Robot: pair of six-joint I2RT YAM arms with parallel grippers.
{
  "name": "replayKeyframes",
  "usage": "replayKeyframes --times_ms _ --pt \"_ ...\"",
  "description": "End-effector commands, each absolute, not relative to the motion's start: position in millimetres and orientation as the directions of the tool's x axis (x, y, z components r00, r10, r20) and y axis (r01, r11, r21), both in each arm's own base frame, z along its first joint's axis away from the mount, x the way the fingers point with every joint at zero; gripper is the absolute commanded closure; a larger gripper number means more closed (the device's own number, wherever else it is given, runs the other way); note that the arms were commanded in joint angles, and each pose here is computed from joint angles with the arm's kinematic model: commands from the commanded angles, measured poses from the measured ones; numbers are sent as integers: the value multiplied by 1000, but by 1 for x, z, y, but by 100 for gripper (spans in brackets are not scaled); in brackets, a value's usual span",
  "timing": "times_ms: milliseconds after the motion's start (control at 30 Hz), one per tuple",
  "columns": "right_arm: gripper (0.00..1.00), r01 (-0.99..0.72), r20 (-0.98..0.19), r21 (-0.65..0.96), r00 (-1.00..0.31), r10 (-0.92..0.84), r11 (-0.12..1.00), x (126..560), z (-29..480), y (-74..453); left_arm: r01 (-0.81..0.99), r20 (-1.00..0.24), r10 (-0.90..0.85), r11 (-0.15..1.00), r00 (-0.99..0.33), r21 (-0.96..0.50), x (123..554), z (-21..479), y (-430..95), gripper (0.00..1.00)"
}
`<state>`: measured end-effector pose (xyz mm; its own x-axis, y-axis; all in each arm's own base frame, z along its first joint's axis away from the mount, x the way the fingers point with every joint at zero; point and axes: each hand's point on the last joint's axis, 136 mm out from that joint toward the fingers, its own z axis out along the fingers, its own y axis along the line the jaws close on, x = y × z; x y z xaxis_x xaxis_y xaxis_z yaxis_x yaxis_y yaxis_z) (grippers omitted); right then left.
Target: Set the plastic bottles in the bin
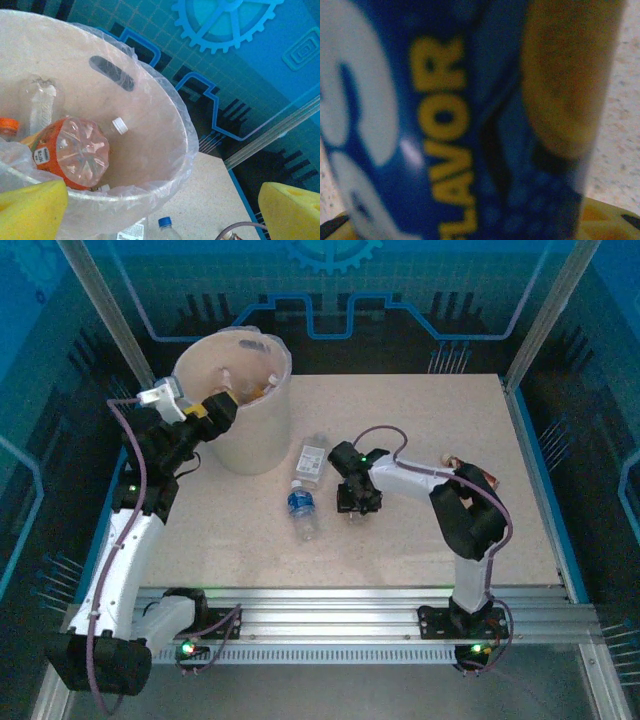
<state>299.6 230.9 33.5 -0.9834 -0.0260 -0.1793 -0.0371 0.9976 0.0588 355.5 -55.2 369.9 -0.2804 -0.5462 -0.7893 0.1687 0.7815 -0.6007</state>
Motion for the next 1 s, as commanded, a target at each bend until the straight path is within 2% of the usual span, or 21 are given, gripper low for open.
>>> replayKeyframes --times_ms 0,167,333,500,600,700,967 --pt "62 -130 -327 30 -938 -114 991 301 76 234 202 -821 -502 804 -272 -559 350 388 -66 1" --pt "65 -228 -501 41 -847 -178 973 302 124 245 270 -848 -430 816 -310 -512 351 394 -96 1" --pt "65 -296 -646 91 -744 -170 951 301 169 252 366 -866 -344 802 -362 -472 353 396 -137 1" --pt "64 -366 -756 157 -642 -127 917 296 211 256 492 -843 -313 701 -438 -516 358 395 -184 1" --pt "63 -397 -795 181 -598 -103 900 292 229 256 574 -830 -271 617 -487 -538 357 396 -220 1" --pt "63 -420 -821 197 -564 -85 886 287 243 255 615 -831 -226 579 -508 -534 358 394 -247 1" --pt "62 -473 -857 222 -511 -60 852 278 262 256 691 -831 -209 471 -516 -548 363 403 -289 1"
